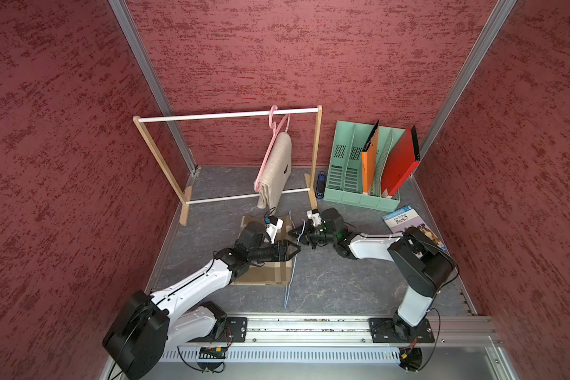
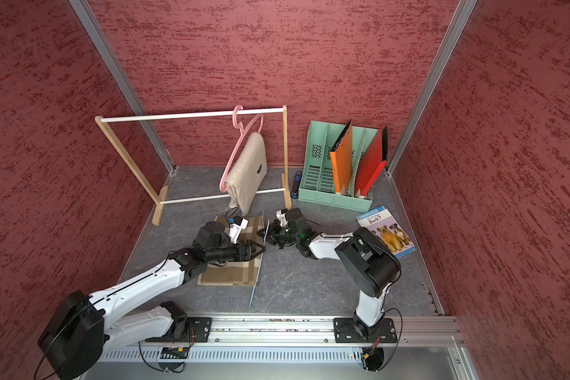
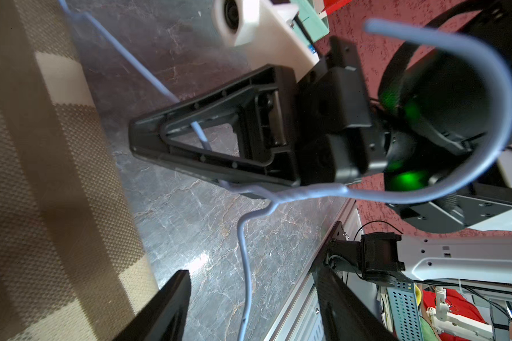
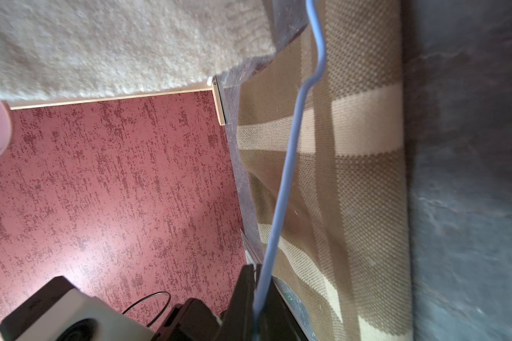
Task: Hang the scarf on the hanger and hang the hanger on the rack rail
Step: Place the hanger at the clothesline.
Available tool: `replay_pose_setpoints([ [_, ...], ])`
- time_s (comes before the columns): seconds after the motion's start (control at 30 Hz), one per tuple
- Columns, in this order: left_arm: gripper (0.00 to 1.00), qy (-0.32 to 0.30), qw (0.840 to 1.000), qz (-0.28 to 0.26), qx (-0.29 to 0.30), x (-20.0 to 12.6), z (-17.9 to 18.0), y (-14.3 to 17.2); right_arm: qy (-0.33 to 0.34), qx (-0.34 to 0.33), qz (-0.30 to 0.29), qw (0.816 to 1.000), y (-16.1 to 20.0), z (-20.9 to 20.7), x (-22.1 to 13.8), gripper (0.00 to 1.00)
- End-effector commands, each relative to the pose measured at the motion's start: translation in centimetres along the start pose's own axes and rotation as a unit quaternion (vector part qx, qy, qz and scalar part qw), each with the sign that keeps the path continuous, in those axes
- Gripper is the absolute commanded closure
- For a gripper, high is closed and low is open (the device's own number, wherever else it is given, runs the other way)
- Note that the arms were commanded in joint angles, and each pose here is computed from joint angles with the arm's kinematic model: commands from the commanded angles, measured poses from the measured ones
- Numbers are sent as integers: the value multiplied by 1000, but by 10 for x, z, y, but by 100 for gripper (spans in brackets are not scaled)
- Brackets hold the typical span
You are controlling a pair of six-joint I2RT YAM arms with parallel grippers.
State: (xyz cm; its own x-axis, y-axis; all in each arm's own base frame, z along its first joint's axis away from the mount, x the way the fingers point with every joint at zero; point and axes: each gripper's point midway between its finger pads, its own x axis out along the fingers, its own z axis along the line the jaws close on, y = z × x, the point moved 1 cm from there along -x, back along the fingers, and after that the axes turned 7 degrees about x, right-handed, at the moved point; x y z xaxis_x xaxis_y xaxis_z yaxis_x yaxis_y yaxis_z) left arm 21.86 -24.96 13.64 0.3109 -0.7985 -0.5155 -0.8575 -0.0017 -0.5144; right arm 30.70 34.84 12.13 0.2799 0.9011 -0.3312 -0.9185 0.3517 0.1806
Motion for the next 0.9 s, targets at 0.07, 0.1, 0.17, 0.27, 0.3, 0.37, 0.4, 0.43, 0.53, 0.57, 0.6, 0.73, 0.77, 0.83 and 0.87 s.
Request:
replay_pose_setpoints([
  [0.07,36,0,1000,1,19,17,-2,0,-13,-8,-13,1000,-5,5,-9,100],
  [0.1,38,2,1000,5,20,21,-3,3,-14,-7,-13,1000,-5,4,-9,100],
  [0.17,44,3,1000,16,20,29,-3,7,-16,-7,-12,1000,-5,5,-8,100],
  [0.27,57,3,1000,21,19,34,-3,8,-18,-7,-11,1000,-5,5,-8,100],
  [0.3,61,4,1000,20,20,34,-4,8,-17,-6,-12,1000,-6,4,-8,100],
  [0.37,68,4,1000,17,22,34,-5,7,-16,-6,-13,1000,-6,4,-8,100],
  [0.4,69,2,1000,17,23,33,-4,7,-15,-5,-15,1000,-7,3,-8,100],
  [0.43,70,1,1000,14,24,32,-4,6,-15,-5,-15,1000,-8,2,-8,100],
  [0.53,71,-2,1000,11,26,29,-5,6,-12,-4,-18,1000,-9,0,-9,100],
  [0.57,71,-2,1000,9,28,28,-5,5,-10,-3,-18,1000,-9,-1,-9,100],
  [0.6,71,-3,1000,8,28,27,-5,5,-9,-3,-19,1000,-10,-2,-9,100],
  [0.73,85,-4,999,4,31,25,-6,3,-9,-3,-19,1000,-10,-2,-9,100],
  [0.77,90,-4,999,4,32,26,-6,3,-9,-3,-18,1000,-10,-2,-9,100],
  [0.83,96,-3,999,4,33,27,-6,2,-11,-5,-16,1000,-10,1,-8,100],
  [0.87,98,-2,999,4,33,27,-6,2,-11,-5,-16,1000,-10,1,-8,100],
])
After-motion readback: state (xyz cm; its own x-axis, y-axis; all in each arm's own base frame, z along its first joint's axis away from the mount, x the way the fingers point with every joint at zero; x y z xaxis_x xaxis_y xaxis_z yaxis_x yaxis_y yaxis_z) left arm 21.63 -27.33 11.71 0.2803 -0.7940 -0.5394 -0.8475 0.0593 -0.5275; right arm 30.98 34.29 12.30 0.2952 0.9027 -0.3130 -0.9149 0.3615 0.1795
